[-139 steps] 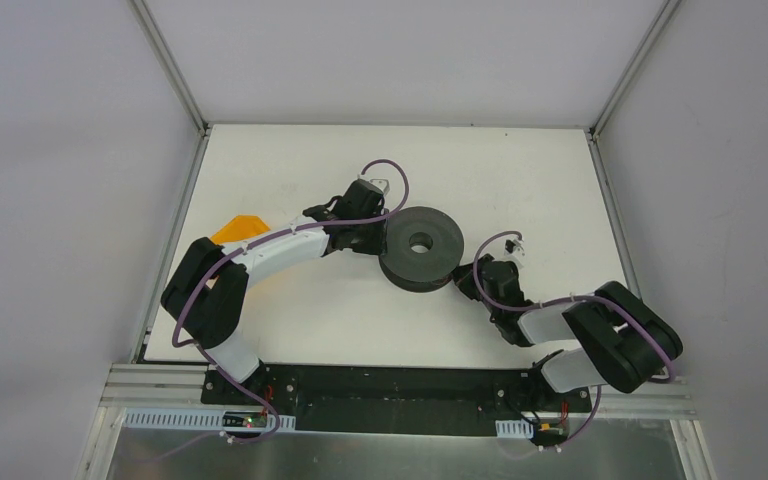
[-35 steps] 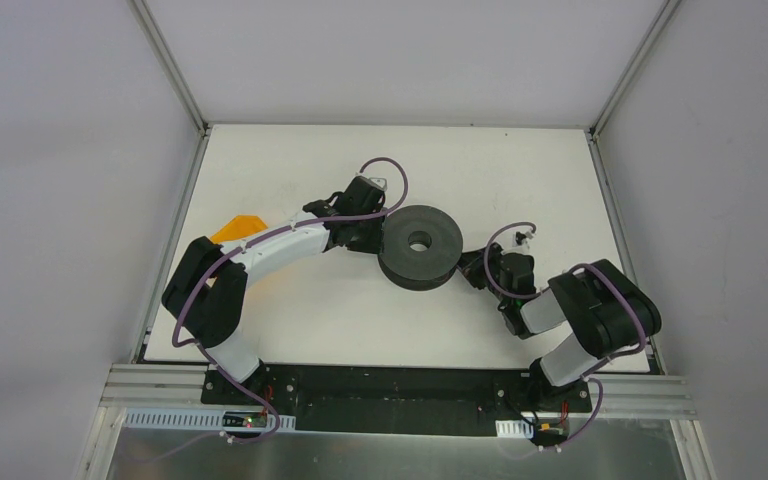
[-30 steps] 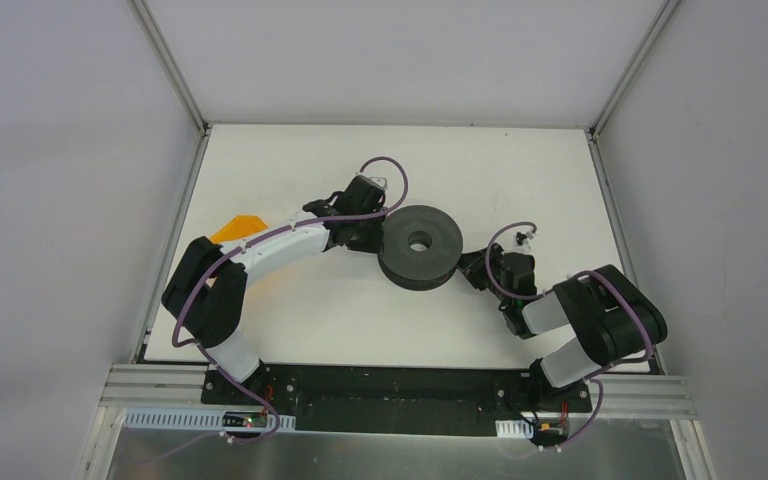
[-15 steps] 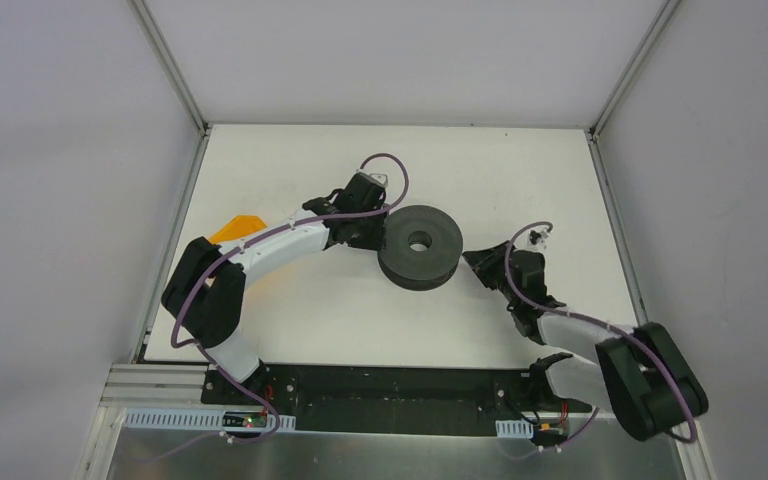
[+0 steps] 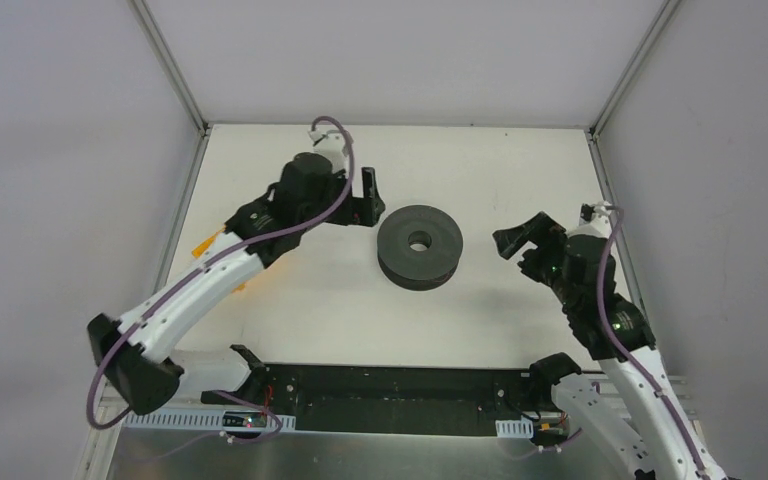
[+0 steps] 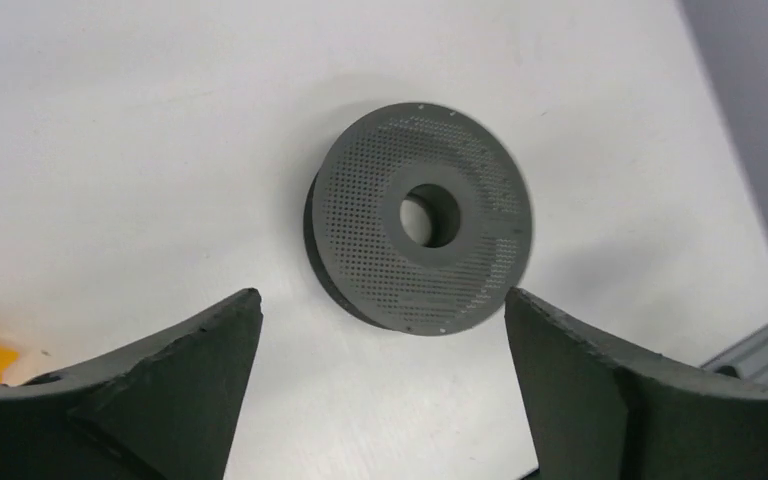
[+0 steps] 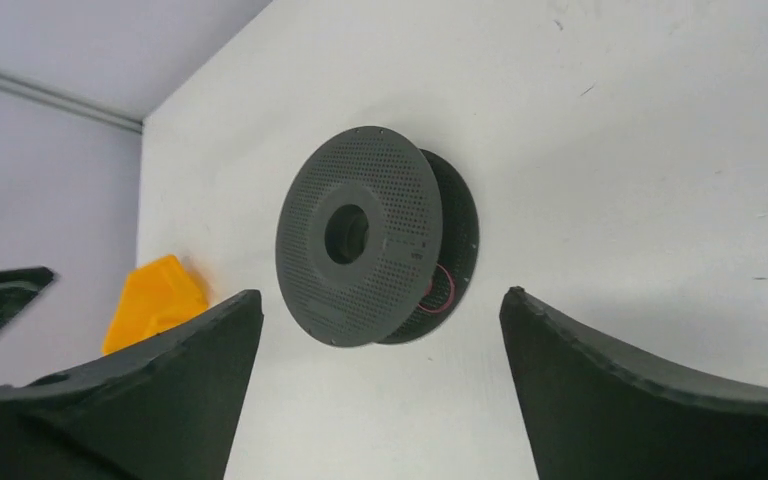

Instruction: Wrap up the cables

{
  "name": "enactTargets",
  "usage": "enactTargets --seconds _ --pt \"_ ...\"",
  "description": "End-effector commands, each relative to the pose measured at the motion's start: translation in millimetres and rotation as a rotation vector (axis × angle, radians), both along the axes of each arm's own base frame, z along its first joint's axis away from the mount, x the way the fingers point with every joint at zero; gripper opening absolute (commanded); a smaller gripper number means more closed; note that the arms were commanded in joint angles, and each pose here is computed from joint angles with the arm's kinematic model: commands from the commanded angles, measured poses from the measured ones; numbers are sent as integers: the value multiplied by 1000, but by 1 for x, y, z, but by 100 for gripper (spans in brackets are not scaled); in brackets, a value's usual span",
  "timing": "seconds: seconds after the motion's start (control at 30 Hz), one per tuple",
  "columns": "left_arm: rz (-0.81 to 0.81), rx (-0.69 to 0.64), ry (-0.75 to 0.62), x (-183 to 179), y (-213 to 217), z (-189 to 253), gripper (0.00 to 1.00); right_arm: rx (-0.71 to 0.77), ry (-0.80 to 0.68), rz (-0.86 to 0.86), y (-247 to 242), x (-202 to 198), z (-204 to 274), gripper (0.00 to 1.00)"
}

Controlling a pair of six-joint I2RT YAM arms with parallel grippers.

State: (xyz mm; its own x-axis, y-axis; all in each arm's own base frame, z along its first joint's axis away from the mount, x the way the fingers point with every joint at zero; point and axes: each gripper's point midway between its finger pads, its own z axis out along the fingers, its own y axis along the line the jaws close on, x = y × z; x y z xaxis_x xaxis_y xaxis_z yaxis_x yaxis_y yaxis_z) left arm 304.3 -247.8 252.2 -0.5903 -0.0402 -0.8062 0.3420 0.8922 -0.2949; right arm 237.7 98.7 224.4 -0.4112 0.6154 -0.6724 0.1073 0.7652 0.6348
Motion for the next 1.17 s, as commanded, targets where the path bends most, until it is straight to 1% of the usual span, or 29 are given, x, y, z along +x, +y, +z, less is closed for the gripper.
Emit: enactTargets --seconds 0.0,0.1,0.2,0.33,0.53,0.77,1.13 --pt "59 -39 -161 -28 43 59 98 -188 212 101 -21 -59 -12 99" --pt "85 -57 -217 -53 72 73 99 -179 200 76 -30 -75 5 99" --pt "130 -76 -263 -77 103 78 99 -163 159 91 -32 -86 21 99" --pt "164 -95 -269 -97 124 72 99 -125 113 90 -33 -92 33 99" --pt "166 -87 -257 -104 131 67 99 -66 108 108 -23 -91 33 99" --pt "164 -71 -248 -103 130 64 99 -67 83 79 -29 -93 36 99" --pt "152 -81 -237 -103 126 65 99 -69 64 62 -34 -97 38 99"
